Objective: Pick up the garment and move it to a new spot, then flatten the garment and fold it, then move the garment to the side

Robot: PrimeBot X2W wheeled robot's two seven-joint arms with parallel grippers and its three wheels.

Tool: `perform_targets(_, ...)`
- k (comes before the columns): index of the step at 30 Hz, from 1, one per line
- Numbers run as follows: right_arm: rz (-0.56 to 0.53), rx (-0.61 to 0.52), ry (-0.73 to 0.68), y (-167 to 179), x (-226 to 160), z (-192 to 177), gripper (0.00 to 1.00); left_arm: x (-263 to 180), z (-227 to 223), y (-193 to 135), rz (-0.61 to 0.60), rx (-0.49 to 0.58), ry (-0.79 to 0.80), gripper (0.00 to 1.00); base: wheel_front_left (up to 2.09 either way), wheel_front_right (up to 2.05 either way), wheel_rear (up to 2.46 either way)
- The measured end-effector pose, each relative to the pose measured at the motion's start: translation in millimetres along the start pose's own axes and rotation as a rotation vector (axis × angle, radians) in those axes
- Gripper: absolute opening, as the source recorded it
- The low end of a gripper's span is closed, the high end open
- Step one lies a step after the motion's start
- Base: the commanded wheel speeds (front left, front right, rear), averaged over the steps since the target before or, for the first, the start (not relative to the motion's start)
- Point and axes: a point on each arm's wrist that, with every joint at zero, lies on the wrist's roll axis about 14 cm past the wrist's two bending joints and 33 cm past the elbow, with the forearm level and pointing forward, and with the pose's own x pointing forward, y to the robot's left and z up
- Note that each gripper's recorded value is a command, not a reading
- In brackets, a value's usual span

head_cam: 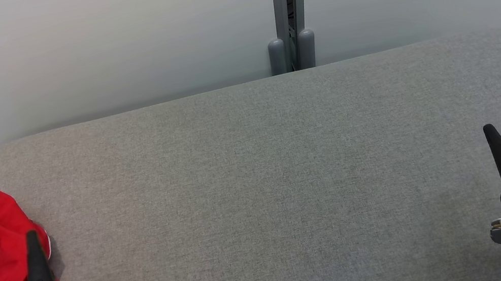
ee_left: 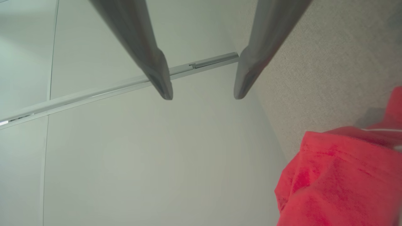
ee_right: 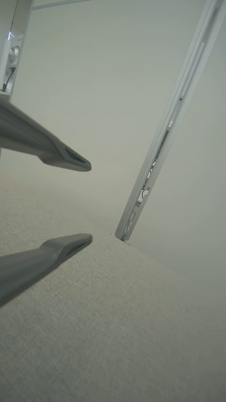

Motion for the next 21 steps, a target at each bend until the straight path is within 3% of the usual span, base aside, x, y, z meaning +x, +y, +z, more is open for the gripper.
perform_targets(12,0.118,-0.364,-0.047,42,2,8,1.00,3,10,-37,-0.117,0.183,-0.044,1.00,0.00,0.00,0.00)
perform_targets(21,0.184,-0.592,-0.068,62,1,3,1.00,-2,-7,-60,-0.171,0.425,-0.027,1.00,0.00,0.00,0.00)
